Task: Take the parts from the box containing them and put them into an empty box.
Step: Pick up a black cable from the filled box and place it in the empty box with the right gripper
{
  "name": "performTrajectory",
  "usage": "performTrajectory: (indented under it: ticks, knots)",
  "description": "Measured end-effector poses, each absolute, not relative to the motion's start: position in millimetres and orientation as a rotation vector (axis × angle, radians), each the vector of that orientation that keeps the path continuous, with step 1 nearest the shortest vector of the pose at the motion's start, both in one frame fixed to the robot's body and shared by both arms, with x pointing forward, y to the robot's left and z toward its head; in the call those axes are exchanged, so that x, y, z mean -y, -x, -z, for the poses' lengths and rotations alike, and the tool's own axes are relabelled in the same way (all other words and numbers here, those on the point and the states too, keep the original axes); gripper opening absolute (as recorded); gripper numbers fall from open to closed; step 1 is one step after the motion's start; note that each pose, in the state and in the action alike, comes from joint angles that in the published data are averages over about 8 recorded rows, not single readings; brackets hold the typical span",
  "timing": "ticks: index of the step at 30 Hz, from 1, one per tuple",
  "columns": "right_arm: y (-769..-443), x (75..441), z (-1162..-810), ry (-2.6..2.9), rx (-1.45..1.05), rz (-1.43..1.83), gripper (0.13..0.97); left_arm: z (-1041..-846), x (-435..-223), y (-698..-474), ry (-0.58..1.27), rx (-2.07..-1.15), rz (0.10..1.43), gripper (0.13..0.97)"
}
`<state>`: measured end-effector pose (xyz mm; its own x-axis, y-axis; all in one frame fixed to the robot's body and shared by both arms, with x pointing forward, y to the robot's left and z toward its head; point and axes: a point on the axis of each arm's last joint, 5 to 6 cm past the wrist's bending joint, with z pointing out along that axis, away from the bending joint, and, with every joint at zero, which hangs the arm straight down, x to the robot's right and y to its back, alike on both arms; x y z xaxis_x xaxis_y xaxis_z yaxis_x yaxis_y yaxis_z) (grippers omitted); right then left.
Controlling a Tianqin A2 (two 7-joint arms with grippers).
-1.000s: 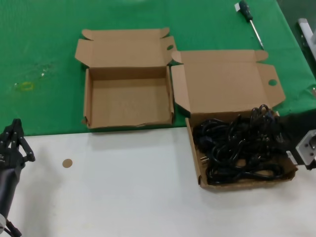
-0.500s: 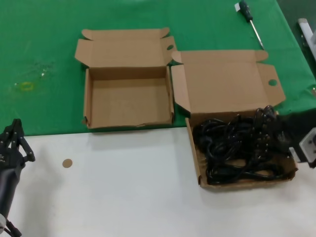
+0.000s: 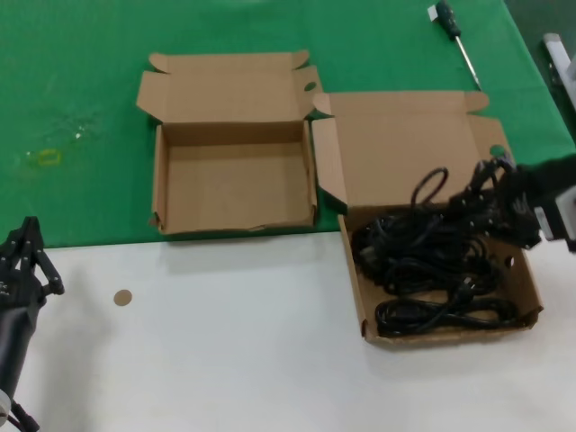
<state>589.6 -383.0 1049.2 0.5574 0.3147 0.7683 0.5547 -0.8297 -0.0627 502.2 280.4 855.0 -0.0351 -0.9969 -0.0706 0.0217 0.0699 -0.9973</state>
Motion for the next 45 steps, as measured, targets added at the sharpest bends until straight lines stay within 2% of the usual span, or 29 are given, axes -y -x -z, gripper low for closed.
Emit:
performTrajectory:
  ticks: [7,16,32,45]
  knots:
    - [-601.7,367.5,-1057.2,2.432,0.645,1.169,0.191,-855.0,-280.4,-502.2,1.125,-1.253,1.193,0.152]
    - [-624.0,328.4,-1053.1,2.343,0.642,1.221,0.191,-855.0,-280.4,-502.2,1.125,-1.253,1.193,0.152]
    - [-653.1,232.7,-1030.0,2.237,0.640,1.223,0.190,-855.0,-280.4,-502.2,1.125,-1.253,1.193,0.152]
    - [-694.2,185.2,-1006.3,2.216,0.578,1.243,0.189,-855.0,-280.4,-502.2,1.125,-1.253,1.193,0.152]
